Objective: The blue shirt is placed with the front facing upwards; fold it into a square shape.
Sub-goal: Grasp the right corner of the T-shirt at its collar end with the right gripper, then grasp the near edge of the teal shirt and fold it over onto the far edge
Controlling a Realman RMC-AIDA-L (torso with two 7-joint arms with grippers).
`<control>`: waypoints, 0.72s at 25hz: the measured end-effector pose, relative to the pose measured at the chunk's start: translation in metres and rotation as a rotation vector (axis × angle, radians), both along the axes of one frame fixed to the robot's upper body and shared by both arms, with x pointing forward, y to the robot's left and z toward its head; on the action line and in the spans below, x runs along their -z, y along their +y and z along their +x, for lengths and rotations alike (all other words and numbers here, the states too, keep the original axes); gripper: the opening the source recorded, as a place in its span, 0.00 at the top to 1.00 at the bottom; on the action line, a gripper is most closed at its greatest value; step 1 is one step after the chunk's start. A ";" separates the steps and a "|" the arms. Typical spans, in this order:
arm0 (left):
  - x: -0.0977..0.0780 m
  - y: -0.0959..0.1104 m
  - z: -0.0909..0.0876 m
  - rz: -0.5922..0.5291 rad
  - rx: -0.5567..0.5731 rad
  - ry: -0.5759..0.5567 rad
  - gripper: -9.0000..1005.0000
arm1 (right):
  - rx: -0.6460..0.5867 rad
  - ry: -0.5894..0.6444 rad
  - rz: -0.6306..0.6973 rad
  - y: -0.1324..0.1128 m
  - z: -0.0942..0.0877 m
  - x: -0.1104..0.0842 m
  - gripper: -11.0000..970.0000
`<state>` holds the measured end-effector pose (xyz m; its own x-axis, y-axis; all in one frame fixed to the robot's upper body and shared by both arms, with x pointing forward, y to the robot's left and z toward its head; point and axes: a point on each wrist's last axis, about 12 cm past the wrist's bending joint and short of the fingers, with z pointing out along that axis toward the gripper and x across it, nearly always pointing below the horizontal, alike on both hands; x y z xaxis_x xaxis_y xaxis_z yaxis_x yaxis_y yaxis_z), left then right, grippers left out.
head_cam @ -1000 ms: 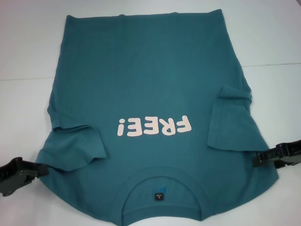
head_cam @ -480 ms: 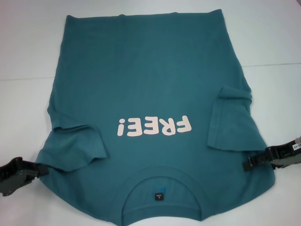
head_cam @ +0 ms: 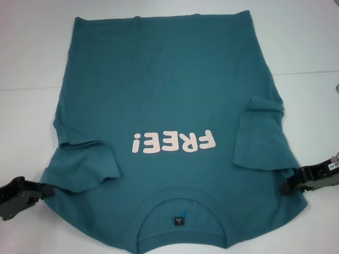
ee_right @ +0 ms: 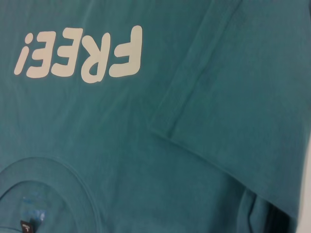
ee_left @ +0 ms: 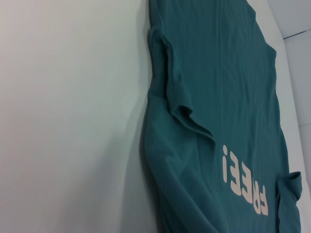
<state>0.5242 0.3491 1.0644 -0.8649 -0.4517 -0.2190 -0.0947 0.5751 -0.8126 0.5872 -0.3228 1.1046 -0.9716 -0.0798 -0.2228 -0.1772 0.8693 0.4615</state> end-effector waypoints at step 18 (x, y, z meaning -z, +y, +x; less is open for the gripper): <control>-0.003 -0.005 -0.002 0.022 0.091 0.012 0.95 | -0.008 0.030 0.001 -0.013 -0.007 -0.004 0.95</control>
